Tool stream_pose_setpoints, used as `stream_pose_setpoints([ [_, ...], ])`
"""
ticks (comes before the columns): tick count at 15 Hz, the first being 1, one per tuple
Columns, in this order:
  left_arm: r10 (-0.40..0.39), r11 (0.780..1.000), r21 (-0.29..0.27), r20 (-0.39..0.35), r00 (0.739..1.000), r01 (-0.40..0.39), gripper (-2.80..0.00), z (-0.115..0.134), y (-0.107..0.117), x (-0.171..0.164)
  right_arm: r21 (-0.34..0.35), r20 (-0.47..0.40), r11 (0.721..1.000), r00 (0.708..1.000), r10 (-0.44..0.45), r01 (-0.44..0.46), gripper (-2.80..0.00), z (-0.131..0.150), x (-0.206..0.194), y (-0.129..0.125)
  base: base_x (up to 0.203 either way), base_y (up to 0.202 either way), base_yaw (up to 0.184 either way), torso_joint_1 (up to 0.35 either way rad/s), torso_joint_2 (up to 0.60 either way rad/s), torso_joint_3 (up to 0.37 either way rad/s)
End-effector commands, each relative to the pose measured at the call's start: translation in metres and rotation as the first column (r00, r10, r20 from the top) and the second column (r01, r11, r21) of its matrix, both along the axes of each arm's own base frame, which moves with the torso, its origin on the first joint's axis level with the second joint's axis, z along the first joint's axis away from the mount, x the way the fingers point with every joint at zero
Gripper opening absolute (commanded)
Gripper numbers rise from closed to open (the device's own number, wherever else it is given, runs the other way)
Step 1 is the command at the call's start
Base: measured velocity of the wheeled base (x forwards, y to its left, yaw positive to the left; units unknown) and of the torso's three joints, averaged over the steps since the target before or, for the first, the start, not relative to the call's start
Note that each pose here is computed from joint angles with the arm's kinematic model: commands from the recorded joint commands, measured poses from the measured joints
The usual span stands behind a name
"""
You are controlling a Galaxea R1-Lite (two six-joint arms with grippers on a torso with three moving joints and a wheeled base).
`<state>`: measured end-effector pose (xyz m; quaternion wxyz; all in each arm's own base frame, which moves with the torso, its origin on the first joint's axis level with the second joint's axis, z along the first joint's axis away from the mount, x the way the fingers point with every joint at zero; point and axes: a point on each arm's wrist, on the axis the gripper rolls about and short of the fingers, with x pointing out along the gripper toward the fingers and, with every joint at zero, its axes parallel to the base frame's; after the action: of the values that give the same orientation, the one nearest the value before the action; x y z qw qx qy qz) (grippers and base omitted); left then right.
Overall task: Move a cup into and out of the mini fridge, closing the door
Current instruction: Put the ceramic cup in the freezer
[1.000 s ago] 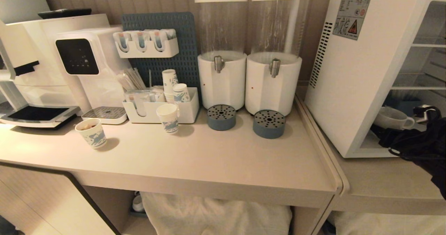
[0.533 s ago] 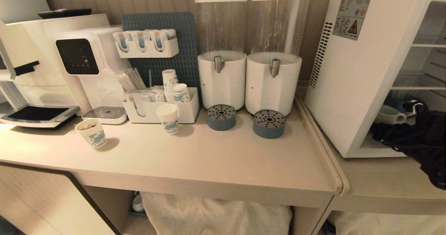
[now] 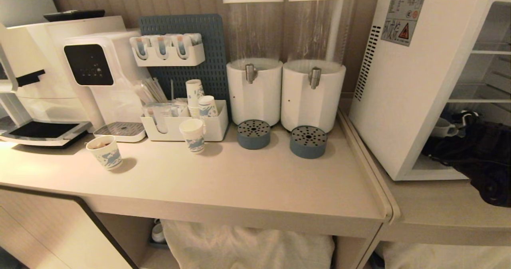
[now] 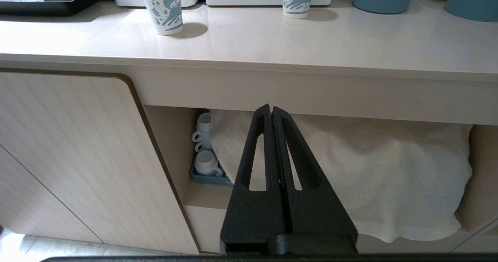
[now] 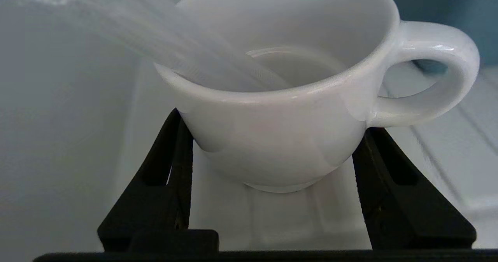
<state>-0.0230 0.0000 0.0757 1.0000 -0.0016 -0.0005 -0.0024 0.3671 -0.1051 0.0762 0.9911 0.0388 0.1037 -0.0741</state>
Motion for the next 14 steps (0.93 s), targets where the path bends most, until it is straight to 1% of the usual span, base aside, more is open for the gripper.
stream_pose_setpoints([
  [1,0.0,1.0,0.0,-0.001,1.0,0.0,-2.8,0.0,0.0,0.0,-0.001,-0.016,1.0,1.0,0.003,-0.003,-2.8,-0.005,0.009,-0.001,0.0,0.0,0.0,0.0,0.0,0.0],
  [6,-0.001,1.0,0.0,-0.001,1.0,0.001,-2.8,0.0,0.0,0.0,-0.011,-0.061,1.0,0.998,-0.02,0.019,-2.8,-0.015,0.025,-0.005,0.0,0.0,0.0,0.0,0.0,0.0],
  [8,0.0,1.0,0.0,-0.001,1.0,0.0,-2.8,0.0,0.0,0.0,-0.03,-0.086,0.999,0.996,-0.03,0.027,-2.8,-0.028,0.034,-0.009,0.0,0.0,0.0,0.0,0.0,0.0],
  [12,0.0,1.0,0.0,-0.001,1.0,0.0,-2.8,0.0,0.0,0.0,-0.03,-0.118,0.999,0.992,-0.039,0.036,-2.8,-0.031,0.045,-0.012,0.0,0.0,0.0,0.0,0.0,0.0],
  [14,0.0,1.0,0.0,-0.001,1.0,0.0,-2.8,0.0,0.0,0.0,-0.03,-0.116,0.999,0.992,-0.039,0.036,-2.8,-0.03,0.045,-0.012,0.0,0.0,0.0,0.0,0.0,0.0],
])
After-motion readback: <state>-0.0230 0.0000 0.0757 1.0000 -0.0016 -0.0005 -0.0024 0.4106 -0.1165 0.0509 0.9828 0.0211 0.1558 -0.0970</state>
